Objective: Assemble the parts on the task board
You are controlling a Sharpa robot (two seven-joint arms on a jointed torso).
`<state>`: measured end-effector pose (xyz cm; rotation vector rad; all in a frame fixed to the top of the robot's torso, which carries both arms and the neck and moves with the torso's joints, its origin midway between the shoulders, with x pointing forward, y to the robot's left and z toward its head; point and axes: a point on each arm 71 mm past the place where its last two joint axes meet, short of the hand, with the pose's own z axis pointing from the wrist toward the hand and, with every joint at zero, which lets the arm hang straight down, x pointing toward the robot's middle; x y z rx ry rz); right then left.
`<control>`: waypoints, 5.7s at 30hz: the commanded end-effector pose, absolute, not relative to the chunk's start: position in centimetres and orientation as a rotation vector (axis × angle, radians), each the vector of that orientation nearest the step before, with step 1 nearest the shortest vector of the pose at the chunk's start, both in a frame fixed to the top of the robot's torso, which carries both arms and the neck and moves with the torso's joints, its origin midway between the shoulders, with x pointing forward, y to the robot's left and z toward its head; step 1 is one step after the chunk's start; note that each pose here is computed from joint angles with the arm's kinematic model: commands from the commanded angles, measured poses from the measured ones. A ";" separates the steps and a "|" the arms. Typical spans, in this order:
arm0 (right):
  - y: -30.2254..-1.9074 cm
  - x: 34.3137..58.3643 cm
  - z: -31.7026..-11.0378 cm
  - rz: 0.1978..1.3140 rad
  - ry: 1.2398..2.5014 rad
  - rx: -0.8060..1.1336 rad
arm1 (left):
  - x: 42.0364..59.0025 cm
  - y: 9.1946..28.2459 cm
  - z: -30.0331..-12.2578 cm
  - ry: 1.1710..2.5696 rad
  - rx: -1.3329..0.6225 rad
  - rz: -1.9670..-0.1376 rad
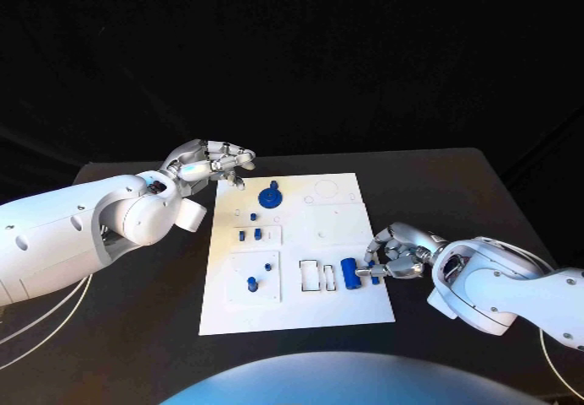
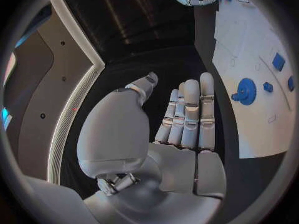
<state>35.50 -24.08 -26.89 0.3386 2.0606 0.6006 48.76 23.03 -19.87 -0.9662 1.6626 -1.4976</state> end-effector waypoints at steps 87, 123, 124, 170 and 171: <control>-16.3 35.8 -26.9 0.677 2.052 0.442 | 48.4 22.5 -19.8 1.695 -0.944 -1.544; -14.6 35.4 -28.5 0.664 2.173 0.353 | 48.3 22.7 -19.9 1.704 -0.951 -1.540; -14.6 35.4 -28.5 0.666 2.174 0.351 | 48.3 22.7 -19.9 1.705 -0.952 -1.540; -16.7 33.8 -27.9 0.750 2.248 0.315 | 48.4 22.8 -19.9 1.701 -0.959 -1.536; -16.7 33.8 -28.0 0.750 2.253 0.313 | 48.4 22.8 -19.9 1.701 -0.959 -1.537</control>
